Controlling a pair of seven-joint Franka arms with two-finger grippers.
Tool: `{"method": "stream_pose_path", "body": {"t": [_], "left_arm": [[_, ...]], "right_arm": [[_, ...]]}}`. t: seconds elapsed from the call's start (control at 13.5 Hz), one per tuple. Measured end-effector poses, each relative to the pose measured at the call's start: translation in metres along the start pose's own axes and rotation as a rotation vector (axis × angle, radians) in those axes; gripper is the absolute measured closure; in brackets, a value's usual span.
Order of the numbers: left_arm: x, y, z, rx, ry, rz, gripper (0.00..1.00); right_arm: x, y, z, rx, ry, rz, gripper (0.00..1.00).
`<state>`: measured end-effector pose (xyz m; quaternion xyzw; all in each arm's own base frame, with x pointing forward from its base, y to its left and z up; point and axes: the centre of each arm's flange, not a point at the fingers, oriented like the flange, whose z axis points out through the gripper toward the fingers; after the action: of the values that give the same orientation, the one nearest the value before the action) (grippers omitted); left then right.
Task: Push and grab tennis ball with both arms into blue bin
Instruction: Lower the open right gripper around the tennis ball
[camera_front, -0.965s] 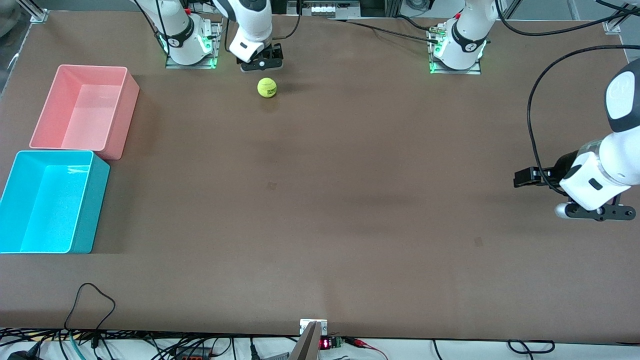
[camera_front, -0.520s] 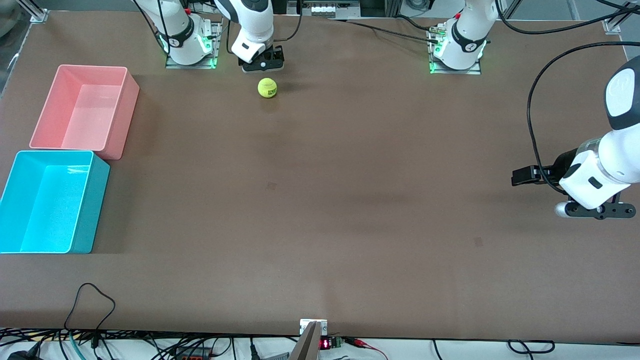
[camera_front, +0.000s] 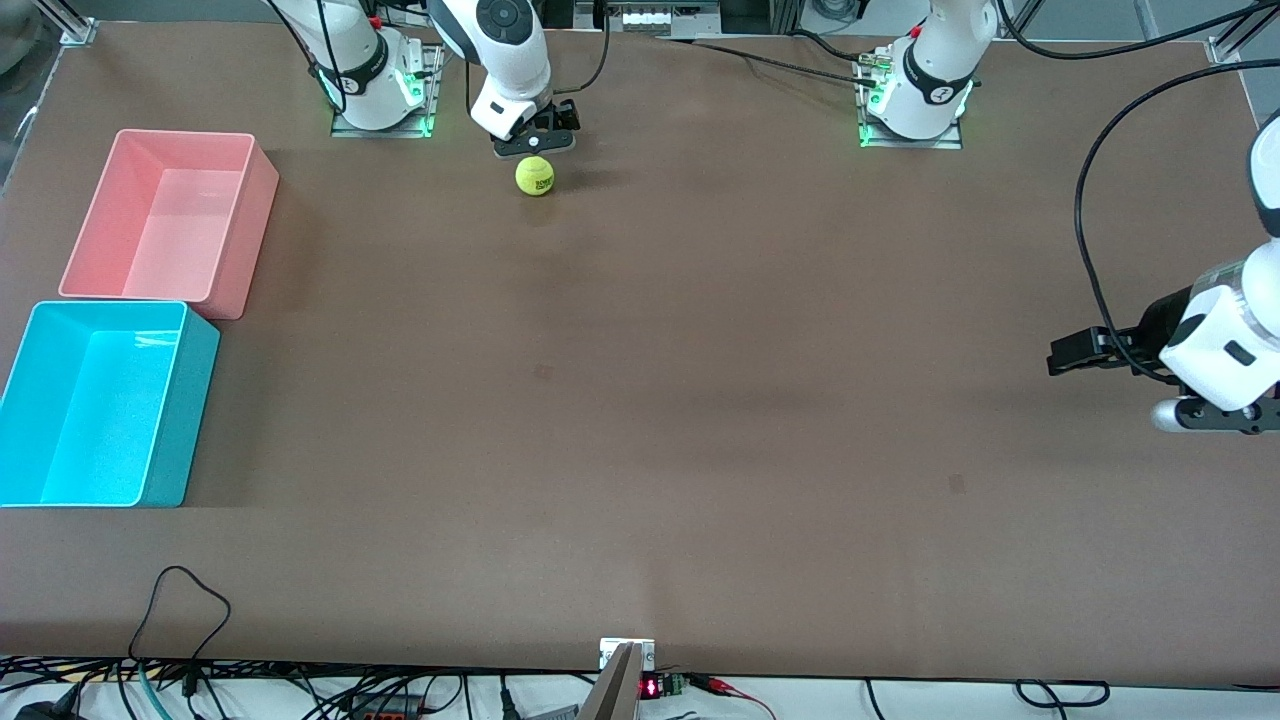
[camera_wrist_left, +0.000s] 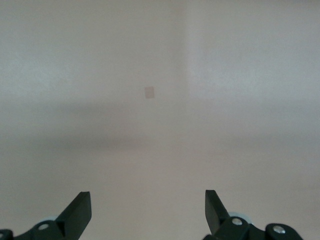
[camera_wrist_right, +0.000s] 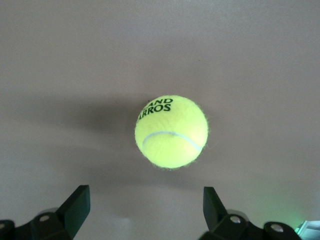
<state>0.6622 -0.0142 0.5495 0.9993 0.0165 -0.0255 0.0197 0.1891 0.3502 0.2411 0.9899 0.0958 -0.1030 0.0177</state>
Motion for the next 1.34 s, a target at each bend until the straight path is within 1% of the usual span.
{"method": "stream_pose_path", "body": {"t": [0.37, 0.52, 0.59, 0.67, 0.96, 1.19, 1.34], "left_arm": [[0.000, 0.000, -0.002, -0.003, 0.005, -0.001, 0.00], [0.000, 0.002, -0.003, -0.021, 0.007, -0.003, 0.00], [0.001, 0.005, -0.004, -0.043, 0.015, -0.026, 0.00], [0.002, 0.005, -0.005, -0.047, 0.019, -0.040, 0.00], [0.003, 0.002, -0.005, -0.027, 0.023, -0.082, 0.00], [0.002, 0.005, -0.009, -0.044, 0.027, -0.092, 0.00], [0.001, 0.005, -0.009, -0.050, 0.027, -0.095, 0.00]], "right_arm": [[0.004, -0.001, 0.007, 0.028, -0.016, 0.007, 0.00], [0.009, 0.002, 0.005, 0.040, -0.004, 0.016, 0.00], [0.015, 0.005, 0.003, 0.049, 0.010, 0.018, 0.00], [0.018, 0.007, 0.002, 0.051, 0.013, 0.020, 0.00], [0.021, 0.009, 0.001, 0.052, 0.019, 0.021, 0.00], [0.022, 0.009, 0.000, 0.054, 0.025, -0.019, 0.00], [0.026, 0.008, -0.004, 0.058, 0.041, -0.070, 0.00]]}}
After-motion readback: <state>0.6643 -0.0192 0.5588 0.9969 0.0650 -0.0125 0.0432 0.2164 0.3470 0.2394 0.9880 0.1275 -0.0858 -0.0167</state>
